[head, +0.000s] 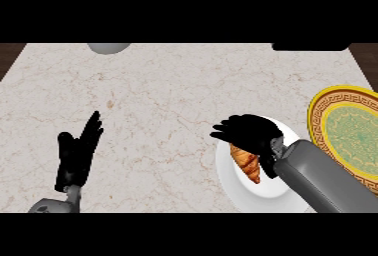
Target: Pick the croissant from the plate and place it in the plate
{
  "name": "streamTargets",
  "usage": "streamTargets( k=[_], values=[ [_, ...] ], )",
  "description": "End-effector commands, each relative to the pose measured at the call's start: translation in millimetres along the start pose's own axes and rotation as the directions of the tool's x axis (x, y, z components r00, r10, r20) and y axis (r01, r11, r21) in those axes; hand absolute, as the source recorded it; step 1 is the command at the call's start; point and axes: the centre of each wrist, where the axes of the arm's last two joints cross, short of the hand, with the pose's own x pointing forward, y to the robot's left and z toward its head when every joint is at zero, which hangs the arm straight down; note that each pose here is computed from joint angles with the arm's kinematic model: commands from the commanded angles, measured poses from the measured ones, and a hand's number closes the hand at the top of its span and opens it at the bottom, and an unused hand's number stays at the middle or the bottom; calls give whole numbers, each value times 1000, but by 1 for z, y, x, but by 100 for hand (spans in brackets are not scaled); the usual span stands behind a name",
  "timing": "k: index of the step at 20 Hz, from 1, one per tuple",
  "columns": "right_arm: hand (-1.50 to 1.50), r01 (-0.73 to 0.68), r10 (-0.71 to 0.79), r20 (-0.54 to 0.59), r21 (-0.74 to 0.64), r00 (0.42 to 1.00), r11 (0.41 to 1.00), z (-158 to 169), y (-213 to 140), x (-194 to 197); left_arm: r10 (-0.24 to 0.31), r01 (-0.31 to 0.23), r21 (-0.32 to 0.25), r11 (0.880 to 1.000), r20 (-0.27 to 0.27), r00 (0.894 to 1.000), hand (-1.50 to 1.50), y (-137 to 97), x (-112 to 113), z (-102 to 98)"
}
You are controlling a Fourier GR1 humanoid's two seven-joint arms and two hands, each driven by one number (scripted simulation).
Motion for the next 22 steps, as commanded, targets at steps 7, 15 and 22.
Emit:
streamTargets(
  k=[7, 15, 22],
  values=[
    [-150, 11, -11, -4, 33, 1000, 999, -16, 18, -2, 8, -8, 6, 1000, -7, 1000, 0, -7, 0, -4],
    [150, -8, 9, -13, 59, 1000, 998, -22, 30, -4, -5, 5, 5, 1000, -1, 1000, 0, -6, -8, -2],
    [150, -106, 109, 48, -54, 993, 993, -34, 29, -31, -16, 16, 8, 1000, -4, 1000, 0, -28, 3, -1]
  ],
)
